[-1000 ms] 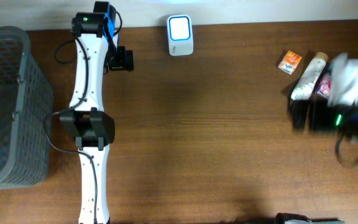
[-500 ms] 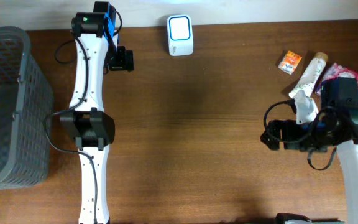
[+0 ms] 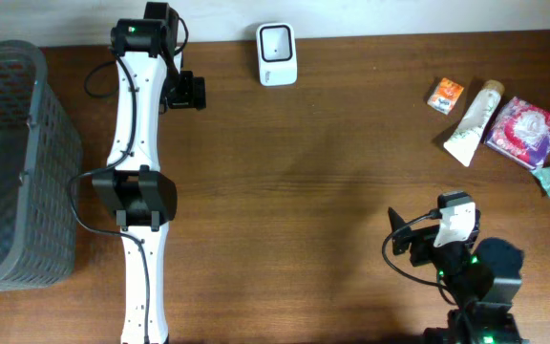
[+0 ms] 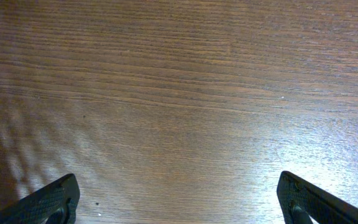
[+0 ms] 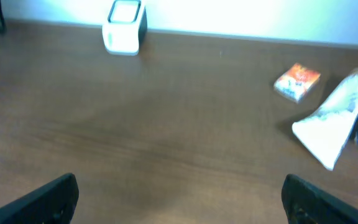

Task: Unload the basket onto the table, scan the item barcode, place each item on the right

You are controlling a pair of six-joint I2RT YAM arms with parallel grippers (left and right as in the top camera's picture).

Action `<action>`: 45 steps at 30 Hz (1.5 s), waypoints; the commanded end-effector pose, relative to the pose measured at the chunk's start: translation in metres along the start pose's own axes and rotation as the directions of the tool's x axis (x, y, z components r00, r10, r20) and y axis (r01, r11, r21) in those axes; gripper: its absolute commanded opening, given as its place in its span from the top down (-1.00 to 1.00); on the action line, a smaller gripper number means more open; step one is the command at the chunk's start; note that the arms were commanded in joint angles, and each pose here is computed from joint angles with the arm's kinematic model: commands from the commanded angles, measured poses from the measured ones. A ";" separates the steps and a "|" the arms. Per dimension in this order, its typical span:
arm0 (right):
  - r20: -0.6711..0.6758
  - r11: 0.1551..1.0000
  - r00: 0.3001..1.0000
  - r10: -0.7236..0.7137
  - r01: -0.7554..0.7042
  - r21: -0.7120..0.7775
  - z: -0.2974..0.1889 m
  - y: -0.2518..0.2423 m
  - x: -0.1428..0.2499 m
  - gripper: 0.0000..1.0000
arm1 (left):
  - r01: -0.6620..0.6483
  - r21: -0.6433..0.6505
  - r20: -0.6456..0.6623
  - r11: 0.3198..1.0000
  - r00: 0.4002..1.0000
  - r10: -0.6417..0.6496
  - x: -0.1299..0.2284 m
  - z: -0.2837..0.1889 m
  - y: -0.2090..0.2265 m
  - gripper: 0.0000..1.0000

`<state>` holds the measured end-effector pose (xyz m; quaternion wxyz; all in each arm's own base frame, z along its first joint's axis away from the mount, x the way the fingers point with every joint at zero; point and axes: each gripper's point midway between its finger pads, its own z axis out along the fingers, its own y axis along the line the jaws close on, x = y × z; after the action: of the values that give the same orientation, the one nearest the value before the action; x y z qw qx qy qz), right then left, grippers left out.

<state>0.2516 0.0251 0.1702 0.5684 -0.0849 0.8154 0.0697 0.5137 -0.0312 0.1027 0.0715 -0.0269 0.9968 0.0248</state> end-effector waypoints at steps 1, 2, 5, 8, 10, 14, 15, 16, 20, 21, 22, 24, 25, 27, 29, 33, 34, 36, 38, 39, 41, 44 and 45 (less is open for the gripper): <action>0.058 0.999 0.998 -0.030 0.031 -0.018 0.003 0.009 0.011 -0.97 | 0.008 -0.006 0.032 1.000 0.999 -0.008 -0.002 -0.016 0.001 -0.98; 0.093 0.999 0.995 -0.045 0.047 -0.024 0.001 0.013 0.013 -0.97 | 0.009 -0.006 0.032 1.000 0.999 -0.009 -0.002 -0.016 0.001 -0.98; 0.162 0.997 0.984 -0.074 0.076 -0.009 -0.005 0.017 0.009 -0.97 | 0.010 -0.006 0.032 1.000 0.999 -0.009 -0.002 -0.016 0.002 -0.99; 0.212 0.995 0.973 -0.095 0.095 0.013 -0.009 0.020 0.006 -0.97 | 0.010 -0.006 0.032 1.000 0.999 -0.009 -0.002 -0.016 0.002 -0.98; 0.235 0.995 0.967 -0.101 0.100 0.014 -0.010 0.022 0.007 -0.97 | 0.010 -0.006 0.032 1.000 0.999 -0.009 -0.002 -0.016 0.002 -0.98; 0.288 0.994 0.951 -0.109 0.098 0.054 -0.002 0.015 0.010 -0.97 | 0.004 -0.006 0.032 1.000 0.999 -0.004 -0.002 -0.016 -0.001 -0.98; 0.289 0.993 0.951 -0.110 0.092 0.073 -0.002 0.011 0.010 -0.97 | 0.004 -0.006 0.032 1.000 0.999 -0.004 -0.002 -0.016 -0.001 -0.98; 0.285 0.992 0.952 -0.110 0.086 0.093 -0.002 0.008 0.010 -0.97 | 0.004 -0.006 0.032 1.000 0.999 -0.004 -0.002 -0.016 -0.001 -0.98; 0.268 0.989 0.958 -0.106 0.072 0.133 -0.002 -0.001 0.014 -0.97 | 0.003 -0.005 0.032 1.000 0.999 -0.003 -0.002 -0.016 -0.002 -0.98; 0.262 0.986 0.959 -0.104 0.065 0.153 -0.002 -0.005 0.015 -0.97 | 0.003 -0.005 0.032 1.000 0.999 -0.003 -0.002 -0.016 -0.002 -0.98; 0.257 0.983 0.961 -0.098 0.053 0.178 -0.003 -0.009 0.016 -0.97 | 0.003 -0.005 0.032 1.000 0.999 -0.003 -0.002 -0.016 -0.002 -0.98; 0.254 0.978 0.963 -0.091 0.038 0.203 -0.004 -0.014 0.016 -0.97 | 0.003 -0.005 0.032 1.000 0.999 -0.003 -0.002 -0.016 -0.002 -0.98; 0.261 0.979 0.964 -0.056 0.002 0.204 -0.004 -0.016 0.017 -0.97 | 0.003 -0.005 0.032 1.000 0.999 -0.003 -0.002 -0.016 -0.002 -0.98; 0.273 0.979 0.962 0.009 -0.064 0.194 -0.004 -0.017 0.017 -0.97 | 0.003 -0.005 0.032 1.000 0.999 -0.003 -0.002 -0.016 -0.002 -0.98; 0.270 0.980 0.963 0.000 -0.054 0.192 -0.004 -0.016 0.017 -0.97 | 0.003 -0.005 0.032 1.000 0.999 -0.003 -0.002 -0.016 -0.002 -0.98; 0.269 0.981 0.963 -0.003 -0.050 0.188 -0.004 -0.016 0.017 -0.98 | 0.003 -0.005 0.032 1.000 0.999 -0.003 -0.002 -0.016 -0.002 -0.98; 0.269 0.981 0.963 -0.003 -0.049 0.188 -0.004 -0.016 0.017 -0.97 | 0.002 -0.005 0.032 1.000 0.999 -0.002 -0.002 -0.016 -0.002 -0.98; 0.266 0.981 0.964 -0.019 -0.034 0.192 -0.004 -0.016 0.017 -0.97 | 0.003 -0.005 0.032 1.000 0.999 -0.003 -0.002 -0.016 -0.001 -0.98; 0.265 0.981 0.964 -0.025 -0.028 0.192 -0.004 -0.015 0.017 -0.97 | 0.004 -0.006 0.032 1.000 0.999 -0.004 -0.002 -0.016 -0.001 -0.98; 0.266 0.983 0.964 -0.025 -0.025 0.181 -0.003 -0.013 0.017 -0.97 | 0.004 -0.006 0.032 1.000 0.999 -0.004 -0.002 -0.016 -0.001 -0.99; 0.266 0.983 0.964 -0.025 -0.024 0.180 -0.003 -0.013 0.017 -0.97 | 0.003 -0.005 0.032 1.000 0.999 -0.003 -0.002 -0.016 -0.002 -0.98; 0.266 0.983 0.964 -0.025 -0.024 0.180 -0.003 -0.013 0.017 -0.97 | 0.003 -0.005 0.032 1.000 0.999 -0.003 -0.002 -0.016 -0.002 -0.98; 0.266 0.983 0.964 -0.025 -0.024 0.180 -0.003 -0.013 0.017 -0.97 | 0.003 -0.005 0.032 1.000 0.999 -0.003 -0.002 -0.016 -0.002 -0.98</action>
<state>0.2458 0.0108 0.1587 0.6791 -0.0208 0.7337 0.0077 0.5137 -0.0332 0.1027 0.0719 -0.0250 0.9968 0.0246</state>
